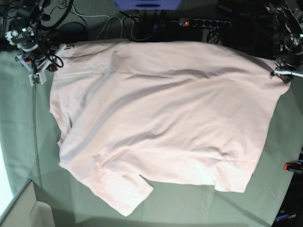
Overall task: Layout the t-shirt on the table in an organized manner, then fold the t-shirt properly
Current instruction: 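Pull the grasped corners apart with both grippers to straighten the edge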
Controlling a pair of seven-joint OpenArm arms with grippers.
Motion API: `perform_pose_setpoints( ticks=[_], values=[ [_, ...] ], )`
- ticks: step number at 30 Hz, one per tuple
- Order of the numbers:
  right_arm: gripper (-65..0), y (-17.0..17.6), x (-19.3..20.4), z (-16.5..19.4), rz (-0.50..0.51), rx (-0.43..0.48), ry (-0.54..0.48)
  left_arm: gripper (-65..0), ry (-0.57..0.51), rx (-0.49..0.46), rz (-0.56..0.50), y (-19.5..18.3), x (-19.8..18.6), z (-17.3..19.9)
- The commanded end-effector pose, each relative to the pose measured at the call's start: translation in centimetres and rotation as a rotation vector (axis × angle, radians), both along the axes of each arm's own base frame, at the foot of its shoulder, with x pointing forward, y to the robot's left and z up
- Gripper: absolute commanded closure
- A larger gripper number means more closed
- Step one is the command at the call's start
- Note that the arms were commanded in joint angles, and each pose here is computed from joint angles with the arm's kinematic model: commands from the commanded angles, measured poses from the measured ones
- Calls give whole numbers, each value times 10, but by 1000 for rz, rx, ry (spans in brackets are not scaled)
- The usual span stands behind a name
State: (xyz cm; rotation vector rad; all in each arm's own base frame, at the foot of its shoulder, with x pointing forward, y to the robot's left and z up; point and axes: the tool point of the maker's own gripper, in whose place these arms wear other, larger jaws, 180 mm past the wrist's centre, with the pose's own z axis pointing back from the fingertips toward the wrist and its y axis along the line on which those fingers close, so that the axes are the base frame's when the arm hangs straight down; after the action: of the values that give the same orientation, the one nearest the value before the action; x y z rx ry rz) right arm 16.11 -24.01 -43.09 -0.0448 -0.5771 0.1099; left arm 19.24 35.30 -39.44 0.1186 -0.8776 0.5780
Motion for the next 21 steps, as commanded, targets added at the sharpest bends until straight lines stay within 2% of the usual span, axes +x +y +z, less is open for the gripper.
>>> perform_pose_setpoints(
  ticks=[1,4,5,7,11,14,21],
  values=[
    [0,-2,3,6,16,-11,-18,0,-39,33,-4,7,6,14],
    [-5,-2,-6,0,16,-14,34,0,-35,28,-1,7,6,11],
    [-32,-3,-11,-2,13,-17,64,0,-34,27,-1,7,6,11],
    [-116,-4,-18,-6,10,-21,104,0,-34,27,-1,7,6,11],
    [-300,-4,-20,-7,7,-21,117,0,-35,26,0,7,6,11],
    [-388,-4,-21,-8,6,-19,121,0,-47,25,0,7,11,13],
    [-391,2,-39,-34,-13,40,195,0,-49,25,0,7,12,13]
  ],
)
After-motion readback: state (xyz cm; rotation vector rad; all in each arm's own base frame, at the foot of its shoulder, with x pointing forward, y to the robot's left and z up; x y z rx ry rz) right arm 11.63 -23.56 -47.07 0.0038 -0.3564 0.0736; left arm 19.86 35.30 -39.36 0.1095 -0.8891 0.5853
